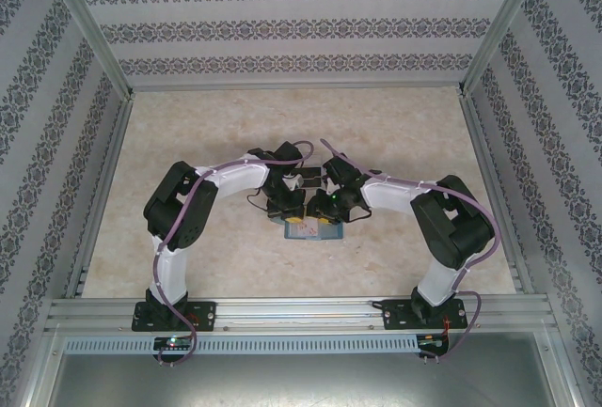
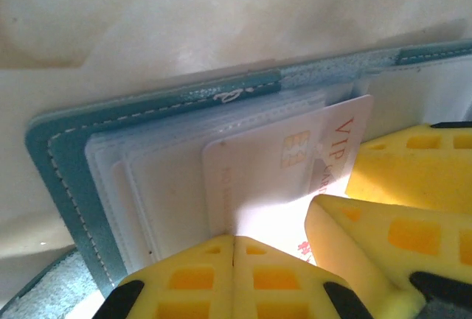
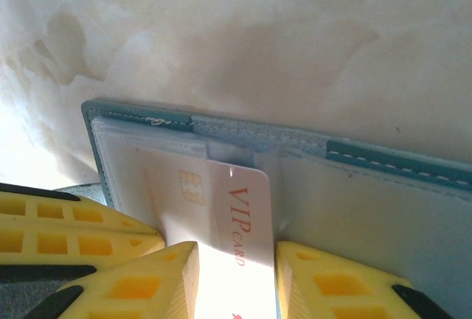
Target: Take the credit cards out of the card holder
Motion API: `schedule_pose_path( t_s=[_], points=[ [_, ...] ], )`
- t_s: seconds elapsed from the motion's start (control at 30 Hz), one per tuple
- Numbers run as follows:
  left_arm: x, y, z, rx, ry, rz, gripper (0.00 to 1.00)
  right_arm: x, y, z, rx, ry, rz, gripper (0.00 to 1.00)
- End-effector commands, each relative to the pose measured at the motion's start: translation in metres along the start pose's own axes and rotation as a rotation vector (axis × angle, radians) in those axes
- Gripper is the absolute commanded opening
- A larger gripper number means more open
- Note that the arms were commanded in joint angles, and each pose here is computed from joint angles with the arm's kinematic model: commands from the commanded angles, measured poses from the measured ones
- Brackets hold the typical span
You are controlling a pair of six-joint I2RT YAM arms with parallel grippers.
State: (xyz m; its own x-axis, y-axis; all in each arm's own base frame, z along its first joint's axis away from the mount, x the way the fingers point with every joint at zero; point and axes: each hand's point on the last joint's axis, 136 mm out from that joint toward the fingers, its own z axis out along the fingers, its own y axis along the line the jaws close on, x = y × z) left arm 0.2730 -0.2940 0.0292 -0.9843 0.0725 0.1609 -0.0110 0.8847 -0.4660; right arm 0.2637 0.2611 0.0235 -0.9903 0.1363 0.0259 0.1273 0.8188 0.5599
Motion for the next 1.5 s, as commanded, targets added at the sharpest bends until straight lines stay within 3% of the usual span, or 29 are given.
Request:
schedule_pose_path(
  t_s=[0.0,0.63,1.1,1.47],
  points=[
    [0.013,0.015,0.012,-0.073,0.063,-0.008,0.0,-0.002,0.01,0.002,-0.082,-0.004,0.01,0.34],
    [0.015,0.016,0.015,-0.08,0.073,-0.006,0.0,-0.008,0.049,-0.026,-0.378,-0.087,-0.013,0.24],
    [0.015,0.016,0.016,-0.08,0.075,-0.007,0.0,-0.009,0.041,-0.023,-0.348,-0.093,-0.007,0.09],
    [0.012,0.014,0.009,-0.081,0.04,0.003,0.0,-0.009,0.014,-0.028,-0.181,-0.14,-0.04,0.04]
  ],
)
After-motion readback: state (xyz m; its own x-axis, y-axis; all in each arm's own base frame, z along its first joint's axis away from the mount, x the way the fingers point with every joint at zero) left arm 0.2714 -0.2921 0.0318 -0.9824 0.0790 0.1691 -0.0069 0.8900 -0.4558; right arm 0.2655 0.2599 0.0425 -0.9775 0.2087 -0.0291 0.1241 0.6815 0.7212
